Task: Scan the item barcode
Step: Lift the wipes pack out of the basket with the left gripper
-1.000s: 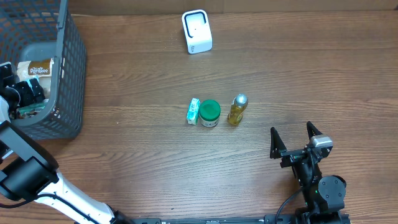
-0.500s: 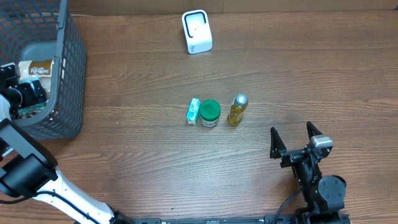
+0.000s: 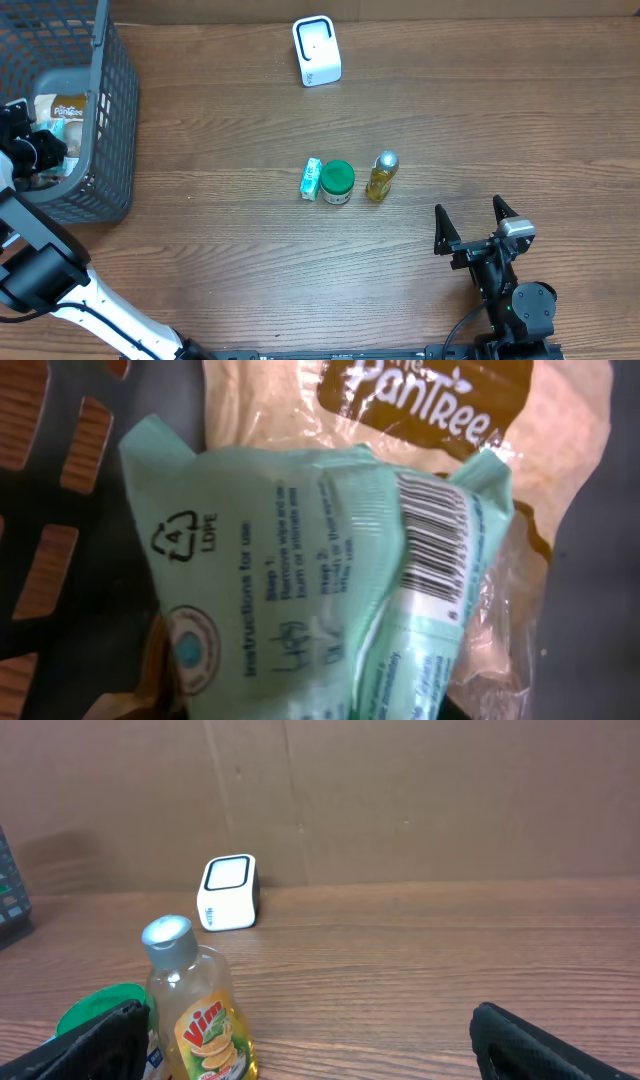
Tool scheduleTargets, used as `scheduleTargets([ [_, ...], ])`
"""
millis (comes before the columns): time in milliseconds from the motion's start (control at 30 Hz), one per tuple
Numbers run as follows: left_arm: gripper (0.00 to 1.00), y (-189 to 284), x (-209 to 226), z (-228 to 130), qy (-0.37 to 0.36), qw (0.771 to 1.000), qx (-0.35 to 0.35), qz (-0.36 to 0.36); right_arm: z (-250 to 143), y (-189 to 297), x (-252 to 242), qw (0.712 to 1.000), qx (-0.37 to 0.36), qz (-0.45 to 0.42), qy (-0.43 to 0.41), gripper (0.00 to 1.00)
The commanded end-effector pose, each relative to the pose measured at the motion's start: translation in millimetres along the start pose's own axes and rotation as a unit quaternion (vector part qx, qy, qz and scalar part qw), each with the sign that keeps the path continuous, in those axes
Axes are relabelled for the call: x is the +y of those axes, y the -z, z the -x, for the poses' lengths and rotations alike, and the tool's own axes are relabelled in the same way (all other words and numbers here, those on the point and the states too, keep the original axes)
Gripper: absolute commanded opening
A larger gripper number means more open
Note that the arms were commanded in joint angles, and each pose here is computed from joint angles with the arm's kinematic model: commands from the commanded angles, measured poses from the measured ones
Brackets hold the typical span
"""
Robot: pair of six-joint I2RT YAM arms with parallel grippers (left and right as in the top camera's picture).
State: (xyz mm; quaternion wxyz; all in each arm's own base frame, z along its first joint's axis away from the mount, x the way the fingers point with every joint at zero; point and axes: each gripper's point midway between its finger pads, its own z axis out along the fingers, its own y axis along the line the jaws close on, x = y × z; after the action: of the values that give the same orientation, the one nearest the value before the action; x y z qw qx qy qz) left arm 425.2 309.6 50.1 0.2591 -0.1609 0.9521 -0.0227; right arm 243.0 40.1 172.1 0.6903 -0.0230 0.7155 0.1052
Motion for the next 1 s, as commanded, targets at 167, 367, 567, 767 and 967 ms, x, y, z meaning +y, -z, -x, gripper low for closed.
scheduleTargets([
  [167, 0.04, 30.4, -21.6, 27.1, 0.074, 0.996, -0.032, -0.043, -1.7, -0.2, -1.8, 1.0, -0.002, -0.004, 0.004, 1.0],
  [367, 0.04, 170.0, -39.9, 109.3, 0.053, 0.981, -0.189, -0.003, -1.7, -0.2, -1.8, 1.0, -0.002, -0.004, 0.004, 1.0],
  [567, 0.04, 298.7, -70.9, 139.0, 0.036, 0.947, -0.319, 0.018, -1.7, -0.2, -1.8, 1.0, -0.002, -0.004, 0.004, 1.0],
  [767, 0.08, 331.0, -60.7, 123.4, 0.058, 0.941, -0.323, 0.086, -1.7, -0.2, -1.8, 1.0, -0.002, -0.004, 0.004, 1.0],
  [967, 0.06, 298.0, -103.9, 111.6, 0.062, 0.96, -0.271, -0.024, -1.7, -0.2, -1.8, 1.0, -0.002, -0.004, 0.004, 1.0],
])
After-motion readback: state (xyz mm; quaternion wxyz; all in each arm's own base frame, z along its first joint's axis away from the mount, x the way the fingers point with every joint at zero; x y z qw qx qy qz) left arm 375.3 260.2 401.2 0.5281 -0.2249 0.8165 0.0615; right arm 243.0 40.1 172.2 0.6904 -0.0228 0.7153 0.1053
